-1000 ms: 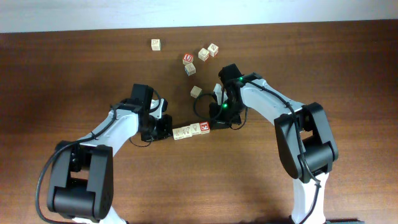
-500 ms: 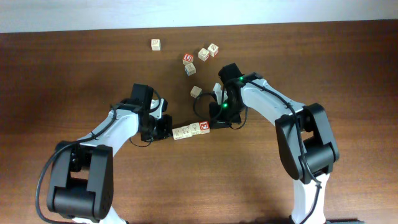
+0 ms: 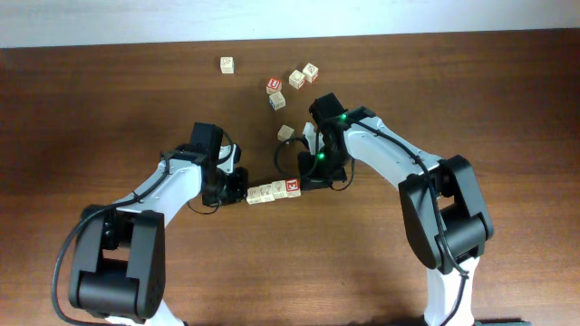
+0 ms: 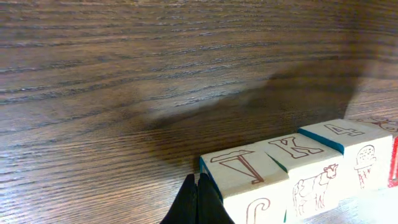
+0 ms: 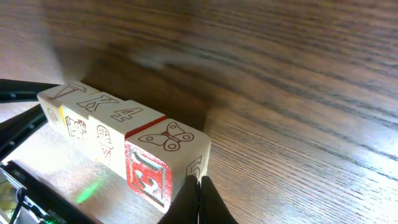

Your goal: Rotate 4 blocks

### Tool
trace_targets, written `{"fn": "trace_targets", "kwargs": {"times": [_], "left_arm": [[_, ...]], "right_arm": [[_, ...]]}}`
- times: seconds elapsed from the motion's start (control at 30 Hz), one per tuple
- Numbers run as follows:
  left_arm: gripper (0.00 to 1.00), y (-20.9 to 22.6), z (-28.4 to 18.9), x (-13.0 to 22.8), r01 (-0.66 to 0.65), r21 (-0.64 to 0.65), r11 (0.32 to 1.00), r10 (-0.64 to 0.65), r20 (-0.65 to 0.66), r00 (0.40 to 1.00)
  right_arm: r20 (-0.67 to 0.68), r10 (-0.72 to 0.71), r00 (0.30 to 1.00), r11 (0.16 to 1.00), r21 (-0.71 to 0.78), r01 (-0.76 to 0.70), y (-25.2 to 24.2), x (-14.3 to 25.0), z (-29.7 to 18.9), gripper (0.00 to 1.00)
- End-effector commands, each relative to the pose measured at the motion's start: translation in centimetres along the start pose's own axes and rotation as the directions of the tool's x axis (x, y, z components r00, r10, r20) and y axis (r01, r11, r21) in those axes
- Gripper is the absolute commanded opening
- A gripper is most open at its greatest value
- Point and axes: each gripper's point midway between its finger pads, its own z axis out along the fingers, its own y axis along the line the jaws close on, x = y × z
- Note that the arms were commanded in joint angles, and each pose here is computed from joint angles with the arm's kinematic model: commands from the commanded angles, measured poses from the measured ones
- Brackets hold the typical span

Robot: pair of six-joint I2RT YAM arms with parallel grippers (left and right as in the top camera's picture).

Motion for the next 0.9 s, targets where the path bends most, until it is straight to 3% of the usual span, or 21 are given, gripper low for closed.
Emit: {"fn": "trace_targets", "kwargs": {"times": [0.0,0.67,0.87], "left_arm": [[0.0,-1.2,0.4,0.6,0.001,0.062,0.998,0.001,-0.028,1.0],[0.0,-1.2,0.4,0.7,0.002,0.061,0.998,0.0,-0.031,1.0],[0.0,-1.5,0.4,-1.0,-0.032,0.061,0.998,0.029,0.041,0.999]], "right_arm": [[0.033,-0.081,0.996,0.994,-0.071,0.083,3.9,0.1,-1.4,0.04],[0.075,-0.137,0.988,0.986,-0.083,0.143,6.7,0.4,-2.5,0.04],[0.114,-0.123,0.986,0.992,-0.001,0.124,5.3,-0.8,-2.1,0.04]]}}
